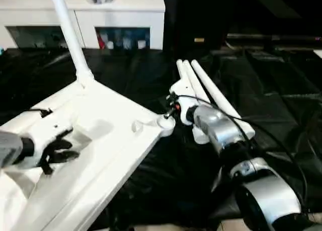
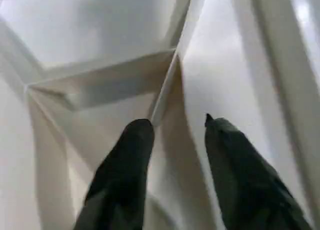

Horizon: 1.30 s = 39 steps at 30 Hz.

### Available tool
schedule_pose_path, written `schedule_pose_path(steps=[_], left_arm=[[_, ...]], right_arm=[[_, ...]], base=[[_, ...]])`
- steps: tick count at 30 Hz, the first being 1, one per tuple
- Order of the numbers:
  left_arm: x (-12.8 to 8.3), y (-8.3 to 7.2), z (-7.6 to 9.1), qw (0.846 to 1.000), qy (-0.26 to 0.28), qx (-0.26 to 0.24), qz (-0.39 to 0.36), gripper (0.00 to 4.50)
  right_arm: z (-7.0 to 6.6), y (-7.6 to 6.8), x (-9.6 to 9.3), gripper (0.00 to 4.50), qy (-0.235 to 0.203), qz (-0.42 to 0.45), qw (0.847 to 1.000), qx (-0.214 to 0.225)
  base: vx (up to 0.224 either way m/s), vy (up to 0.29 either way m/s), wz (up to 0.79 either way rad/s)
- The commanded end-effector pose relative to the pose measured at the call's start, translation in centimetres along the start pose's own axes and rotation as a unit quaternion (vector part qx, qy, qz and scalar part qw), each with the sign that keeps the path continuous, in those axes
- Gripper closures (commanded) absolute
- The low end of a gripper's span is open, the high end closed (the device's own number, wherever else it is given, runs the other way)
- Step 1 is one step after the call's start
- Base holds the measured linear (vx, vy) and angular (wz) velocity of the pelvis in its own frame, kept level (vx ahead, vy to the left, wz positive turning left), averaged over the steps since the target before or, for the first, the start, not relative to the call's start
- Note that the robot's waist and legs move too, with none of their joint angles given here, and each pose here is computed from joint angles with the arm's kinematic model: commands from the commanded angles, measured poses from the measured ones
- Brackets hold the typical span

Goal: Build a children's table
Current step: Rotate table base

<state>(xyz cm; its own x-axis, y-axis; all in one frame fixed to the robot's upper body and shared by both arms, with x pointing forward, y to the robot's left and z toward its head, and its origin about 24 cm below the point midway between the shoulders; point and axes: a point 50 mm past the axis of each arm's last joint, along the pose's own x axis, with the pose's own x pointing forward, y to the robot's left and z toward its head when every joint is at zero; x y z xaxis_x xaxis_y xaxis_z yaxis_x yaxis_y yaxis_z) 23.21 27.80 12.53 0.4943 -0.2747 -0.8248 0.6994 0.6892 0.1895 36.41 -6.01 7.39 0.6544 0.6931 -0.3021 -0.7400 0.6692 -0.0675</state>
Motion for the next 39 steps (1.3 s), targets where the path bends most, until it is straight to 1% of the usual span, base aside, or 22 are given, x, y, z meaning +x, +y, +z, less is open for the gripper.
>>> schedule_pose_path(steps=[1, 4, 7, 9, 10, 11, 12, 15, 16, 17, 18, 19, 20, 22, 26, 28, 31, 33, 34, 35, 38, 39], left_arm=[[0.1, 0.1, -0.4, 1.0, 0.015, 0.002, 0.008, 2.13], [1.2, -0.4, -0.3, 1.0, 0.002, -0.016, -0.008, 2.13], [1.9, -0.8, -0.1, 0.999, -0.008, -0.037, -0.022, 2.13], [2.5, -0.8, -0.4, 0.999, 0.0, -0.047, -0.024, 2.13], [2.6, -0.8, -0.4, 0.999, 0.001, -0.048, -0.023, 2.13], [2.9, -0.7, -0.5, 0.998, -0.006, -0.06, -0.027, 2.13], [3.0, -0.7, -0.5, 0.997, -0.011, -0.069, -0.031, 2.28], [3.2, -0.6, -1.2, 0.997, 0.01, -0.067, -0.027, 2.37], [3.3, -0.5, -1.5, 0.997, 0.018, -0.069, -0.025, 2.56], [3.3, -0.5, -1.6, 0.997, 0.021, -0.071, -0.024, 2.56], [3.5, -0.5, -2.0, 0.996, 0.031, -0.077, -0.023, 2.65], [3.5, -0.5, -2.0, 0.996, 0.031, -0.077, -0.023, 2.73], [3.6, -0.5, -2.1, 0.996, 0.037, -0.082, -0.028, 2.77], [3.6, -0.6, -2.2, 0.995, 0.041, -0.081, -0.031, 3.0], [3.4, -0.7, -1.8, 0.996, 0.03, -0.079, -0.026, 3.18], [2.8, -0.5, -0.7, 0.998, 0.014, -0.064, -0.015, 3.37], [2.2, -0.8, -0.5, 0.999, 0.013, -0.041, -0.02, 3.37], [1.9, -1.0, -0.2, 0.998, 0.005, -0.044, -0.035, 3.37], [1.7, -1.2, 0.0, 0.998, -0.001, -0.048, -0.045, 3.14], [1.7, -1.2, 0.0, 0.998, -0.004, -0.05, -0.046, 3.05], [1.4, -1.1, 0.3, 0.997, -0.01, -0.057, -0.044, 2.99], [1.4, -1.1, 0.3, 0.997, -0.01, -0.057, -0.043, 2.72]], right_arm=[[0.1, 0.0, -0.3, 4.5, -0.001, 0.011, 1.0, -0.009], [0.5, 0.1, -0.5, 4.5, -0.002, 0.036, 0.999, -0.013], [1.0, 0.3, -0.9, 4.5, -0.008, 0.065, 0.998, -0.006], [1.6, 0.6, -1.9, 4.5, -0.014, 0.117, 0.993, -0.017], [1.7, 0.6, -2.0, 4.5, -0.015, 0.122, 0.992, -0.019], [2.2, 0.9, -3.0, 4.5, -0.022, 0.161, 0.986, -0.03], [2.4, 0.9, -3.4, 4.5, -0.022, 0.173, 0.984, -0.038], [2.5, 0.9, -4.6, 4.5, -0.009, 0.201, 0.977, -0.068], [2.4, 1.1, -5.1, 4.5, -0.005, 0.213, 0.974, -0.076], [2.4, 1.2, -5.3, 4.5, -0.003, 0.218, 0.973, -0.079], [2.3, 1.5, -5.9, 4.5, 0.005, 0.238, 0.967, -0.088], [2.3, 1.5, -5.9, 4.5, 0.005, 0.238, 0.967, -0.088], [2.3, 1.8, -6.5, 4.5, 0.013, 0.257, 0.962, -0.091], [2.3, 2.0, -6.7, 4.5, 0.016, 0.262, 0.96, -0.093], [2.2, 2.2, -7.3, 4.5, 0.024, 0.266, 0.958, -0.101], [2.3, 1.9, -7.3, 4.5, 0.028, 0.257, 0.961, -0.103], [2.3, 1.9, -7.4, 4.5, 0.031, 0.253, 0.961, -0.104], [2.2, 2.0, -7.5, 4.5, 0.032, 0.254, 0.961, -0.102], [2.2, 2.0, -7.5, 4.5, 0.034, 0.255, 0.961, -0.101], [2.2, 2.0, -7.5, 4.5, 0.034, 0.255, 0.961, -0.101], [2.2, 2.2, -7.4, 4.5, 0.036, 0.257, 0.961, -0.1], [2.2, 2.2, -7.4, 4.5, 0.036, 0.257, 0.961, -0.1]], base=[[0.0, 0.0, 0.0], [0.0, 0.0, 0.0], [0.0, 0.0, 0.0], [0.0, 0.0, 0.0], [0.0, 0.0, 0.0], [0.0, 0.0, 0.0], [0.0, 0.0, 0.0], [0.0, 0.0, 0.0], [0.0, 0.0, 0.0], [0.0, 0.0, 0.0], [0.0, 0.0, 0.0], [0.0, 0.0, 0.0], [0.0, 0.0, 0.0], [0.0, 0.0, 0.0], [0.0, 0.0, 0.0], [0.0, 0.0, 0.0], [0.0, 0.0, 0.0], [0.0, 0.0, 0.0], [0.0, 0.0, 0.0], [0.0, 0.0, 0.0], [0.0, 0.0, 0.0], [0.0, 0.0, 0.0]])
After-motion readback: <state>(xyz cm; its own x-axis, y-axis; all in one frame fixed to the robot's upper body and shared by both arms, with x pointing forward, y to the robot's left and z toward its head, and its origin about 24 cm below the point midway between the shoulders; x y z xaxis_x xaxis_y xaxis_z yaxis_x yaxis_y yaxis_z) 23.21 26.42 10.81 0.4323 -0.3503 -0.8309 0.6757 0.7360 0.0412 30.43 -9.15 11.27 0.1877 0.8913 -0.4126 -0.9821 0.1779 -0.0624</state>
